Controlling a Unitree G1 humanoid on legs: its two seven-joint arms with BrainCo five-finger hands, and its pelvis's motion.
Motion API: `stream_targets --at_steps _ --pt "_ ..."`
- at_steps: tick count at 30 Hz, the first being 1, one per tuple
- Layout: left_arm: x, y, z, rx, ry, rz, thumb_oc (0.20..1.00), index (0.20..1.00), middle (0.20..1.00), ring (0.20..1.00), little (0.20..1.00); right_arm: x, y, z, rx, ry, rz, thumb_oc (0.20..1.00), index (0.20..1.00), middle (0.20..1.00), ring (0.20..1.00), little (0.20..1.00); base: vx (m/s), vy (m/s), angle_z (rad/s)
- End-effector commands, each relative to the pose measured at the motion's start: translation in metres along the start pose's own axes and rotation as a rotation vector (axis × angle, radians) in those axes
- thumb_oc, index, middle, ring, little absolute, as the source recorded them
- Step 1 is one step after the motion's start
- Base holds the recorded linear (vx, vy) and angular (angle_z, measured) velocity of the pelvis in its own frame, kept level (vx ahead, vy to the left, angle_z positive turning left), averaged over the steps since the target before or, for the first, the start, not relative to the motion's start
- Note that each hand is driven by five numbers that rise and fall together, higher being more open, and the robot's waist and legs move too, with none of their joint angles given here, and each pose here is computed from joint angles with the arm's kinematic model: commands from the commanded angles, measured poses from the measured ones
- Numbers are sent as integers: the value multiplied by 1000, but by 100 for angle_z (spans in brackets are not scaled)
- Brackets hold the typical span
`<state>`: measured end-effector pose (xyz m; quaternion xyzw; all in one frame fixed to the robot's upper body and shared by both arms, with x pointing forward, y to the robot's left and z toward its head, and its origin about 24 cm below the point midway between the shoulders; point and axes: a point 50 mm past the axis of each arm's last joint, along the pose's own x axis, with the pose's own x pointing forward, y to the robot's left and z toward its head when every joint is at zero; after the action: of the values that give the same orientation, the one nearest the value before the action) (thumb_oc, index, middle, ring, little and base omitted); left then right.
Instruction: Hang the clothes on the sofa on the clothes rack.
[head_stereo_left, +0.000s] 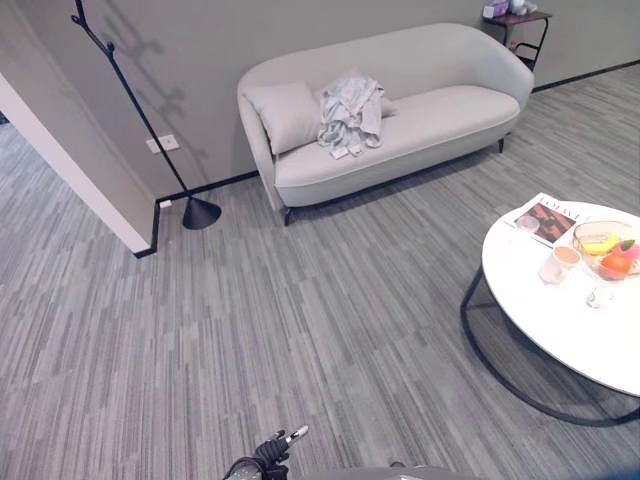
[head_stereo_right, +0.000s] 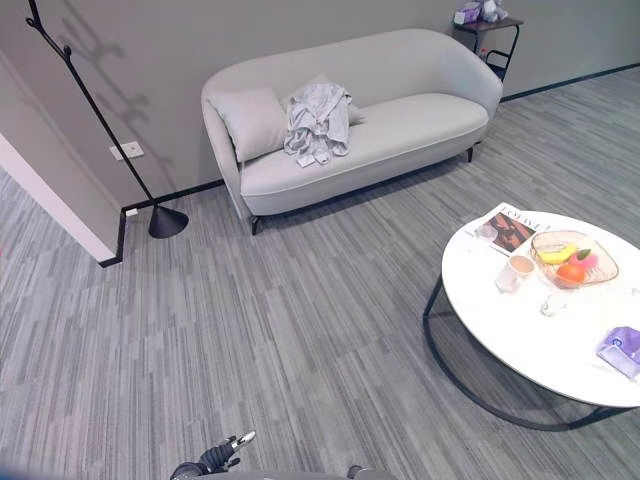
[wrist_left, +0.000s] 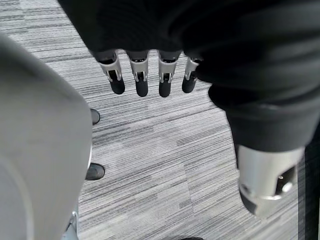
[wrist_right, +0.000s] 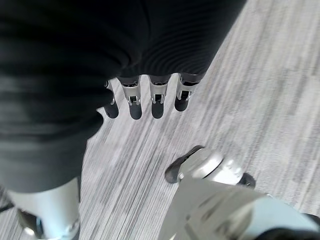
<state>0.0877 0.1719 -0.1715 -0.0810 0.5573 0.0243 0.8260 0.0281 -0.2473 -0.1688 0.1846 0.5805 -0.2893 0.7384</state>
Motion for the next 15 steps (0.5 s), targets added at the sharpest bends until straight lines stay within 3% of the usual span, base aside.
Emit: stream_targets --at_steps 1,15 --pt "-2 5 -13 53 55 22 1000 1000 1000 1000 1000 -1 7 -15 -75 50 11 1000 1000 1000 1000 1000 37 -21 2" --pt "-6 12 -27 69 111 39 1000 1000 1000 1000 1000 0 12 -17 -169 58 37 1000 1000 1000 1000 1000 5 -3 0"
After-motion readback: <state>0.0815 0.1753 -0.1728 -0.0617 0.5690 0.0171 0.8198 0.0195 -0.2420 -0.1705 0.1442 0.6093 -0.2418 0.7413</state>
